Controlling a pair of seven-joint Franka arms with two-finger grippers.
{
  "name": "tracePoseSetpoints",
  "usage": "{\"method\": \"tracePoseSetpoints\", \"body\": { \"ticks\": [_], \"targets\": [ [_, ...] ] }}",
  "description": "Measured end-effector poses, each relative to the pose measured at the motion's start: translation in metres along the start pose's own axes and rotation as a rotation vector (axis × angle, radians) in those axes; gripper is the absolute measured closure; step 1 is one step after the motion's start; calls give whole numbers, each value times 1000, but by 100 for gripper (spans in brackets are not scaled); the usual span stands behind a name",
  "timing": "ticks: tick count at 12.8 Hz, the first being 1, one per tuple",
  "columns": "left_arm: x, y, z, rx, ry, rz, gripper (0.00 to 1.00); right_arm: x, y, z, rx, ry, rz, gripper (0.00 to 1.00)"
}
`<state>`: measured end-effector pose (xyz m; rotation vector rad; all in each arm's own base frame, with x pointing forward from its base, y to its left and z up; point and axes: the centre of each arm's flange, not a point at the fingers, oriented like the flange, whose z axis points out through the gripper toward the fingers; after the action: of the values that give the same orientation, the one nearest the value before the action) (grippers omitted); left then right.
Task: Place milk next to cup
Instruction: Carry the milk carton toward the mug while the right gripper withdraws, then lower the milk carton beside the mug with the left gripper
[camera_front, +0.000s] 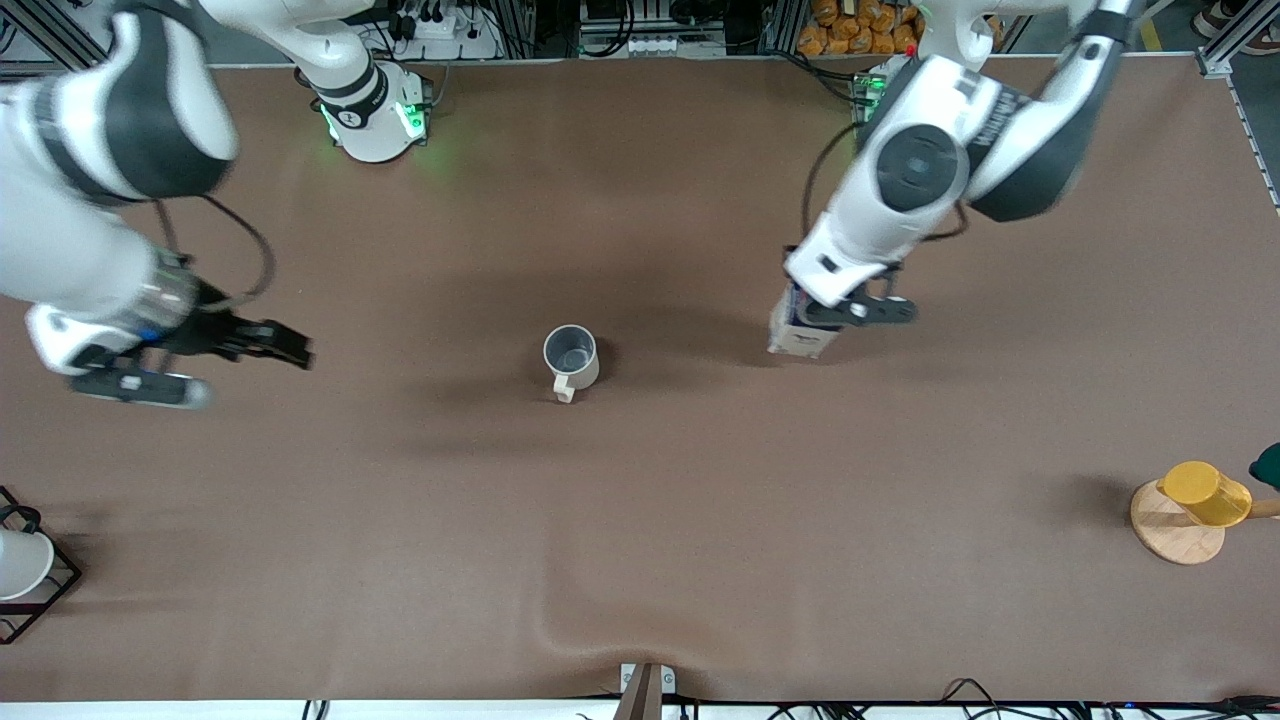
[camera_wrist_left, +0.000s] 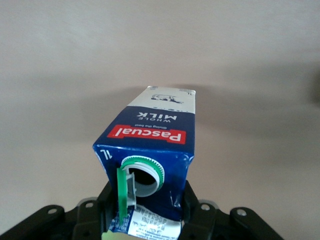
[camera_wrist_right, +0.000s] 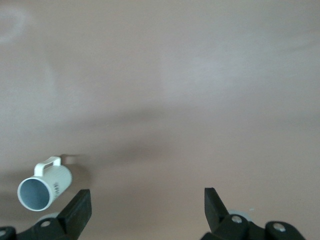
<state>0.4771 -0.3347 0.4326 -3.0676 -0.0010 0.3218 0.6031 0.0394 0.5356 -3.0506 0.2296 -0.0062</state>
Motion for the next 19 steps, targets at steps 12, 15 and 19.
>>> {"method": "tracePoseSetpoints", "body": {
  "ticks": [12,15,19],
  "targets": [
    [-88,219,50,-30,-77,2,44,-19,94,-69,-98,-76,-21,0],
    [-87,237,51,-50,-80,17,44,-19,92,-71,-98,-71,-25,0],
    [-78,258,56,-46,-11,6,44,-16,96,-72,-97,-53,-44,0]
  ]
}}
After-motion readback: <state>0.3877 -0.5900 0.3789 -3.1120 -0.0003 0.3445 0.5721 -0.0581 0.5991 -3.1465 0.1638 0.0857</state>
